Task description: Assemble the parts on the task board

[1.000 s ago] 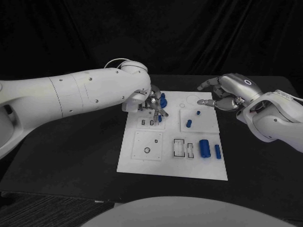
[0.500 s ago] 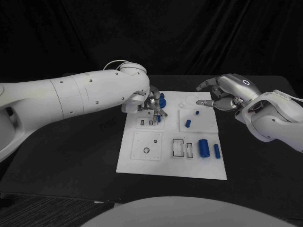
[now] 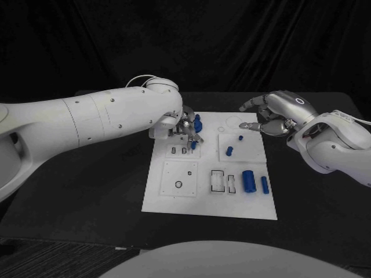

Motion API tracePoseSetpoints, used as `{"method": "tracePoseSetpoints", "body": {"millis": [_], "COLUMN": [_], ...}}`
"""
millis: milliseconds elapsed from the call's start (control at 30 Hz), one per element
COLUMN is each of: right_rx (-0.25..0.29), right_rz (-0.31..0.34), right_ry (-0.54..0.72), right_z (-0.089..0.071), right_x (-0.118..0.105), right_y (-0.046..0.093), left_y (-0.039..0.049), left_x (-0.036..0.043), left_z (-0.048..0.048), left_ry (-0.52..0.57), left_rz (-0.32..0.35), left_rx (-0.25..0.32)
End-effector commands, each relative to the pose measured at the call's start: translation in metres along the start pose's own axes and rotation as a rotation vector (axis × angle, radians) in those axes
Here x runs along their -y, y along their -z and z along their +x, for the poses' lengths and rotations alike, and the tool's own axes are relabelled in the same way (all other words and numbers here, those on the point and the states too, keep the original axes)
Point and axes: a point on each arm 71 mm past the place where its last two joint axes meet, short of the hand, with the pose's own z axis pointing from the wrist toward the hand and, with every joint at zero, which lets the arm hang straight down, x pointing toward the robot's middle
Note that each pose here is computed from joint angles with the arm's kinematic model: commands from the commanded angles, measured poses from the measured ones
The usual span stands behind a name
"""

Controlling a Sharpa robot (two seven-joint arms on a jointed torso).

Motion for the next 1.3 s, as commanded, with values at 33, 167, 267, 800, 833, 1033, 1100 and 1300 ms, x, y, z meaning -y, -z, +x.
{"method": "tracePoseSetpoints", "body": {"millis": [33, 167, 267, 800, 833, 1033, 1100, 1300], "right_rx": [-0.006, -0.007, -0.008, -0.015, -0.016, -0.019, -0.02, -0.024], "right_rz": [0.015, 0.017, 0.018, 0.025, 0.025, 0.026, 0.027, 0.029], "right_ry": [0.004, 0.004, 0.004, 0.003, 0.003, 0.003, 0.003, 0.002], "right_z": [0.0014, 0.0018, 0.0022, 0.0039, 0.004, 0.0045, 0.0047, 0.0051], "right_x": [0.0012, 0.0015, 0.0017, 0.0024, 0.0024, 0.0025, 0.0026, 0.0028], "right_y": [0.0006, 0.0005, 0.0004, 0.001, 0.001, 0.0011, 0.0012, 0.0016], "left_y": [-0.0014, -0.0025, -0.0033, -0.0045, -0.0045, -0.0043, -0.004, -0.0027], "left_x": [0.0022, 0.0019, 0.0018, 0.0024, 0.0025, 0.0021, 0.0018, 0.0002], "left_z": [0.0011, 0.0025, 0.0032, 0.0034, 0.0033, 0.0031, 0.0031, 0.0034], "left_ry": [0.002, 0.001, 0.002, 0.007, 0.008, 0.013, 0.016, 0.025], "left_rz": [0.02, 0.019, 0.02, 0.043, 0.045, 0.053, 0.054, 0.056], "left_rx": [-0.003, -0.009, -0.011, -0.008, -0.007, 0.0, 0.004, 0.018]}}
